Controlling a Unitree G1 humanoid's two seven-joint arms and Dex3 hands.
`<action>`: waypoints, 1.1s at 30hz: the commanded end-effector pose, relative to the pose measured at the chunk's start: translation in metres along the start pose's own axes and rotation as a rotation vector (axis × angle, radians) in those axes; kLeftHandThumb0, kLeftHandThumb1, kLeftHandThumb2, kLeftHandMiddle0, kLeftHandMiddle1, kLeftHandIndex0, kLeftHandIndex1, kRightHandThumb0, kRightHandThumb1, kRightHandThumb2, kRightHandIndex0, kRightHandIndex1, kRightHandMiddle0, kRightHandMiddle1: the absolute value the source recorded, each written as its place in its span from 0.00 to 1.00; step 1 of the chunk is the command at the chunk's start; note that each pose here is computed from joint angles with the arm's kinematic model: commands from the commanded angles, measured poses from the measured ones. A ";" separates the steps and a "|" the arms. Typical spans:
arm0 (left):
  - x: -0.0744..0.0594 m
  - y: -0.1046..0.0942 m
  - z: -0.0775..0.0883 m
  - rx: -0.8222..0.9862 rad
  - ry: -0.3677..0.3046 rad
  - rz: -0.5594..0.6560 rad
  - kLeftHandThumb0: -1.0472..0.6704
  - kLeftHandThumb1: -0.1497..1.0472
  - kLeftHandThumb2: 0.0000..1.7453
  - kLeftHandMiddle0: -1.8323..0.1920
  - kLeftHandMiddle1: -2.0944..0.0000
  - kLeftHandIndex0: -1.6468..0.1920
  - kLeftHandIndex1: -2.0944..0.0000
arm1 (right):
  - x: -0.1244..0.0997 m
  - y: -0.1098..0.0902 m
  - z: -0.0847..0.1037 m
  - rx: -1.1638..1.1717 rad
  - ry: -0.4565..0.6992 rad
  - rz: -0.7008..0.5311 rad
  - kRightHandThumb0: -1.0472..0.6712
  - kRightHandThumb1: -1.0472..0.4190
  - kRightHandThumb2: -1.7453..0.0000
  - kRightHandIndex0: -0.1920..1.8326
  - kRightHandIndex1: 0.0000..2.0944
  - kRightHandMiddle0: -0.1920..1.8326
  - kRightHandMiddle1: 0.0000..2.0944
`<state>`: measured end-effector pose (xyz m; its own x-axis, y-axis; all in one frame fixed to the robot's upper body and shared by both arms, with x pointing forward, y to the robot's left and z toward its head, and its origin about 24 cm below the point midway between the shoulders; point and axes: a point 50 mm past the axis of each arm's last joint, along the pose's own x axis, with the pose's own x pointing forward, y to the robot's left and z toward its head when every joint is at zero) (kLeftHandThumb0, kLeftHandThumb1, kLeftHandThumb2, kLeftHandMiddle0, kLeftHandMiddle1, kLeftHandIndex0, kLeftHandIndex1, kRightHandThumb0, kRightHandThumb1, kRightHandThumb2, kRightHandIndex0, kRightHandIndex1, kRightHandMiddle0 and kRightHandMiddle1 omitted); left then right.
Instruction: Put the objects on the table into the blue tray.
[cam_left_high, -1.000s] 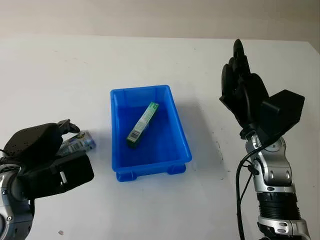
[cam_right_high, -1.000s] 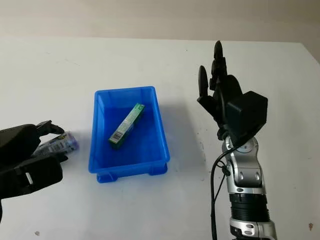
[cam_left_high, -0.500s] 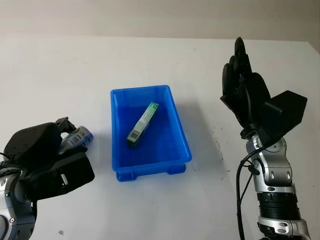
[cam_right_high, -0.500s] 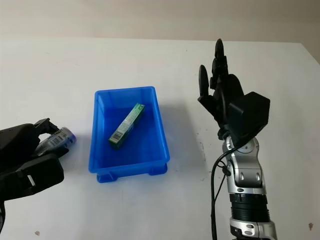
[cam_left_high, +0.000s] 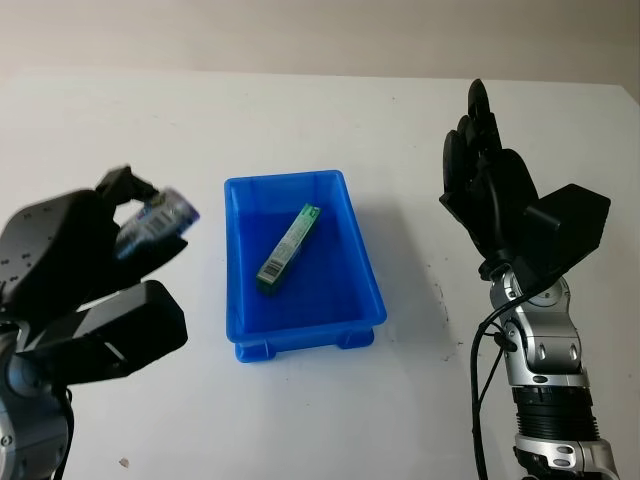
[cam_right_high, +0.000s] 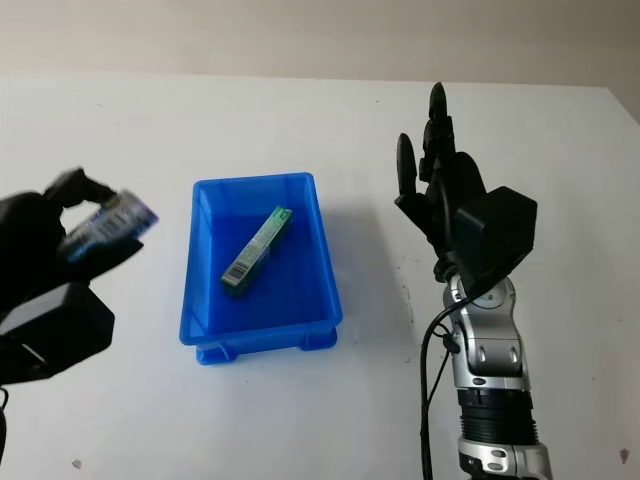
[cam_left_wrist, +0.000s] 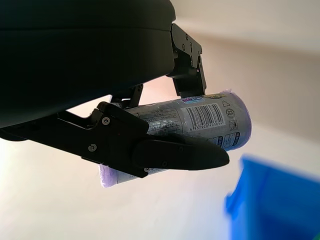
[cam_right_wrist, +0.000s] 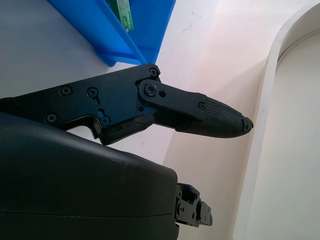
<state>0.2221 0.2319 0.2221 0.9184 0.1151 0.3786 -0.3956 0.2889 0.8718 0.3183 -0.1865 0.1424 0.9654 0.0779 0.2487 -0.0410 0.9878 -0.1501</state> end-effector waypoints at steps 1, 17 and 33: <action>0.005 0.016 0.009 -0.062 -0.054 0.132 0.33 1.00 0.20 0.52 0.00 0.72 0.01 | -0.001 0.000 -0.001 0.002 0.001 0.001 0.20 0.00 0.62 0.00 0.00 0.00 0.00; 0.045 0.022 0.075 -0.177 -0.502 0.146 0.37 1.00 0.15 0.52 0.00 0.75 0.01 | 0.002 0.007 -0.001 0.016 0.003 0.012 0.22 0.00 0.60 0.00 0.00 0.00 0.00; 0.037 -0.074 0.123 -0.068 -0.728 -0.160 0.35 1.00 0.24 0.23 0.00 0.55 0.00 | -0.006 0.007 -0.002 -0.002 0.018 -0.006 0.21 0.00 0.62 0.00 0.00 0.00 0.00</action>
<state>0.2831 0.1013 0.2156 0.7188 -0.5770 0.3879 -0.2419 0.3156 0.9175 0.3163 -0.1804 0.1354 0.9723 0.0722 0.2221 -0.0398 0.9884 -0.1467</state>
